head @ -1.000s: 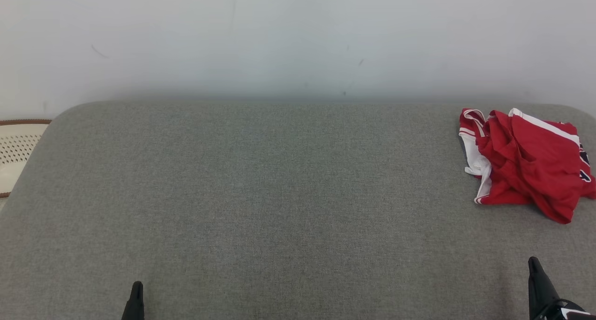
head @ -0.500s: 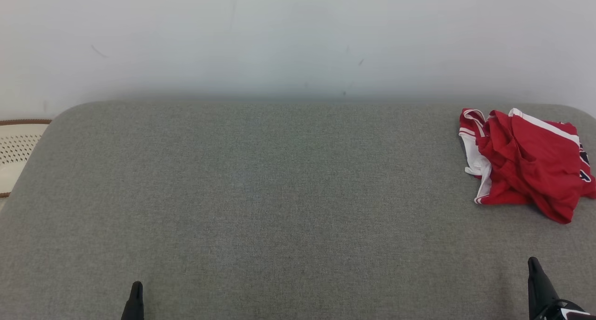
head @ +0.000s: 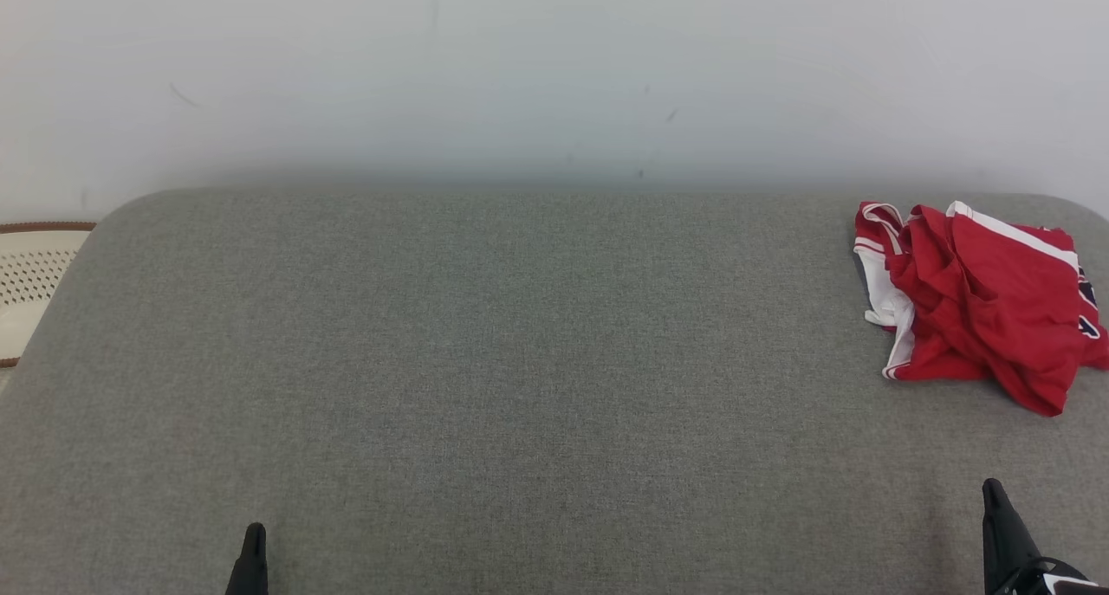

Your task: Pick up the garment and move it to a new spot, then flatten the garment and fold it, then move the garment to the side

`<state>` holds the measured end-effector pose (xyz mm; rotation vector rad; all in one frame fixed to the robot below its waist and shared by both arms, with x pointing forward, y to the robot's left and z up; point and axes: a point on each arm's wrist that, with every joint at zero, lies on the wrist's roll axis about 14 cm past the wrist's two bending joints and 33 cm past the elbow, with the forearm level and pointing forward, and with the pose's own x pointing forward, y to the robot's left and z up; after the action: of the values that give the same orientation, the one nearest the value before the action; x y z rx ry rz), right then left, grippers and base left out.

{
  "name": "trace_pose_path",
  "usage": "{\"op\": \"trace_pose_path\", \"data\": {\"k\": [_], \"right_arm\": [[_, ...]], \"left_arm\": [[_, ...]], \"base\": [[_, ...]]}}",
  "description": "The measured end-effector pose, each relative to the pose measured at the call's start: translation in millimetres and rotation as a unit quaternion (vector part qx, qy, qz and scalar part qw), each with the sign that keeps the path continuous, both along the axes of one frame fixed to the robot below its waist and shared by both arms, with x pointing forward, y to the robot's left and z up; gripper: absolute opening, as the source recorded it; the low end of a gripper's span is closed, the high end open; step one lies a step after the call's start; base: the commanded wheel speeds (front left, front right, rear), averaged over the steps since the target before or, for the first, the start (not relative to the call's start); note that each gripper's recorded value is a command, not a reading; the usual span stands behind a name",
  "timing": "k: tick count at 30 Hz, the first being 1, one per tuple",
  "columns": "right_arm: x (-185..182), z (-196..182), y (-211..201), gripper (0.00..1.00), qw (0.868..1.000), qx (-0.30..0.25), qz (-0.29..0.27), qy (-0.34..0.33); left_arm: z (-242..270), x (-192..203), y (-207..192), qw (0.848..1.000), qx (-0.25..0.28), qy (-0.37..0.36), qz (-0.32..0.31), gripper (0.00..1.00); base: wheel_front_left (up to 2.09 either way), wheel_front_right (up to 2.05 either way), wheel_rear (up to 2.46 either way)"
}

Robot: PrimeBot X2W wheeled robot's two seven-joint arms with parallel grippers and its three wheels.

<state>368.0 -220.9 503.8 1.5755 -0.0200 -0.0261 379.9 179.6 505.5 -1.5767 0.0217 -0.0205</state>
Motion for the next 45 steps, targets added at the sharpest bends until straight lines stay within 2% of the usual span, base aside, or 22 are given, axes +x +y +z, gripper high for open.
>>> {"op": "trace_pose_path", "data": {"k": [45], "right_arm": [[-0.2,-0.3,0.1,0.0,1.0,0.0,0.0,0.0]], "left_arm": [[0.0,0.0,0.0,1.0,-0.001,0.0,0.0,0.0]], "base": [[0.0,0.0,0.0]]}}
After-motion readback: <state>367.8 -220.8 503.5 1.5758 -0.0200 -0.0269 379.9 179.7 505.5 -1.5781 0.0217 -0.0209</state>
